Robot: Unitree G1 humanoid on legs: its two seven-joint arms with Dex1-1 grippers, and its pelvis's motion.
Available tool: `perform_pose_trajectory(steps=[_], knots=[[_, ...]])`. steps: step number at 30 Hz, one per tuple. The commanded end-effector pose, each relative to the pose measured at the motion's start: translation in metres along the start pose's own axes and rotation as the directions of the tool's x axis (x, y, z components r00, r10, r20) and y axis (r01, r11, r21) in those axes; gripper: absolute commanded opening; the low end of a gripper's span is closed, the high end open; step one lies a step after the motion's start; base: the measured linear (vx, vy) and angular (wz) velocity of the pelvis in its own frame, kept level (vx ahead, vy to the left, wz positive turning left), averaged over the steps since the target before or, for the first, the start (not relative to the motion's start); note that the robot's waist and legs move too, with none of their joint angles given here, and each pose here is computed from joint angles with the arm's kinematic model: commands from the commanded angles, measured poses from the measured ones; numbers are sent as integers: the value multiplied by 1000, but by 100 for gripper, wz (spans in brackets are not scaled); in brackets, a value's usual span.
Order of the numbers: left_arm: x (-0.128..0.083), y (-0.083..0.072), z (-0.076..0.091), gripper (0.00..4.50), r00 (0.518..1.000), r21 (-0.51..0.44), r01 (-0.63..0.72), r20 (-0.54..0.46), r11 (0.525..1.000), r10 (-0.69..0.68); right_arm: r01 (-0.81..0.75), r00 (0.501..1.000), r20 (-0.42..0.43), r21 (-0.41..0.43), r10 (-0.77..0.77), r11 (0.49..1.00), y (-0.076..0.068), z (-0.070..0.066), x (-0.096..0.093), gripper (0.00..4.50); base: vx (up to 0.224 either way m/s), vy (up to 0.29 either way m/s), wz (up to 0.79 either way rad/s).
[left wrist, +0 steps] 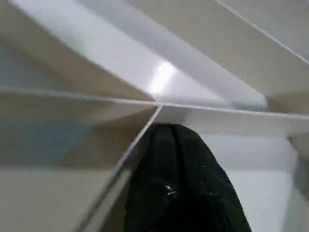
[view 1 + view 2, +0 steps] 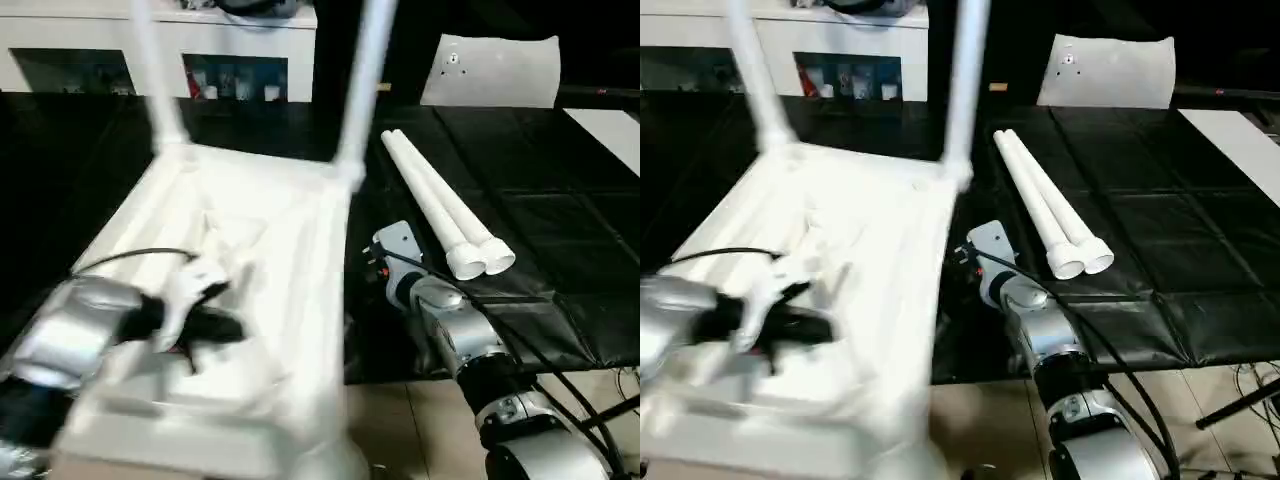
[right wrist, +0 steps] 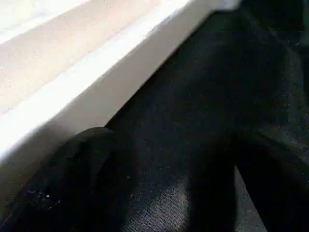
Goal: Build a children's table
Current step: Rotate table base
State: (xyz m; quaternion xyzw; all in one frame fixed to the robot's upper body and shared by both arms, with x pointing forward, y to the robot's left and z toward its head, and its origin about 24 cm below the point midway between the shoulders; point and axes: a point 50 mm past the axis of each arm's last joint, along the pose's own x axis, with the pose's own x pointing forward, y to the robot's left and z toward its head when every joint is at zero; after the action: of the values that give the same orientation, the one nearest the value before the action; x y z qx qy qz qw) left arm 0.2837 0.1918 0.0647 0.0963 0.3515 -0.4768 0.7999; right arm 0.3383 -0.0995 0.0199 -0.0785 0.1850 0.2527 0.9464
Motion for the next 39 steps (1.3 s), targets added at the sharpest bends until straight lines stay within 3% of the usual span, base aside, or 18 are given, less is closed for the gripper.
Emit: perform_pose_trajectory(steps=[1,4,6,8,9,11,12,14,16,18,22,24,28,30,33,36,39], knots=[[-2,9,38,3,984,88,-100,155,991,86,-61,997,52,-24,62,998,13,14,6,450,0,0,0],[2,21,47,3,962,69,-201,201,977,183,-47,997,67,-27,49,999,10,18,6,450,0,0,0],[3,41,57,3,899,2,-373,247,928,361,-28,996,86,-30,31,999,5,22,5,450,0,0,0],[-1,61,63,3,782,-46,-572,271,819,561,-7,994,104,-33,11,999,0,25,3,450,0,0,0],[-1,61,63,3,782,-46,-572,271,819,561,-7,994,104,-33,11,999,0,25,3,450,0,0,0],[-5,72,65,3,678,-43,-695,292,718,674,12,992,123,-36,-7,999,-5,27,1,450,0,0,0],[-6,73,67,3,649,-51,-715,322,697,689,23,991,136,-36,-18,999,-8,29,-1,450,0,0,0],[-6,74,68,3,637,-60,-719,342,693,691,29,989,144,-35,-24,999,-9,30,-2,450,0,0,0],[-3,62,74,3,683,-51,-633,433,772,588,40,985,169,-44,-32,998,-15,33,-9,450,0,0,0],[-2,53,76,3,710,-24,-572,486,820,510,37,982,186,-54,-27,998,-17,34,-15,450,0,0,0],[-4,48,74,3,724,-8,-541,505,841,471,27,981,196,-61,-14,998,-17,34,-20,450,0,0,0],[-11,35,69,3,748,49,-462,557,885,360,8,979,204,-82,9,997,-17,30,-33,450,0,0,0],[-17,16,65,3,779,128,-347,590,929,210,-18,977,210,-77,34,997,-15,29,-42,450,0,0,0],[-18,-6,54,3,842,225,-200,537,954,50,-45,975,212,-82,61,996,-14,27,-52,450,0,0,0],[-17,-12,50,3,861,246,-155,509,957,8,-49,975,211,-83,66,995,-14,27,-54,450,0,0,0],[-9,-24,28,3,936,307,-57,348,950,-56,-48,977,203,-92,66,995,-13,25,-62,450,0,0,0],[-5,-25,18,3,962,334,-53,269,941,-42,-45,978,199,-90,62,995,-12,24,-66,450,0,0,0]])
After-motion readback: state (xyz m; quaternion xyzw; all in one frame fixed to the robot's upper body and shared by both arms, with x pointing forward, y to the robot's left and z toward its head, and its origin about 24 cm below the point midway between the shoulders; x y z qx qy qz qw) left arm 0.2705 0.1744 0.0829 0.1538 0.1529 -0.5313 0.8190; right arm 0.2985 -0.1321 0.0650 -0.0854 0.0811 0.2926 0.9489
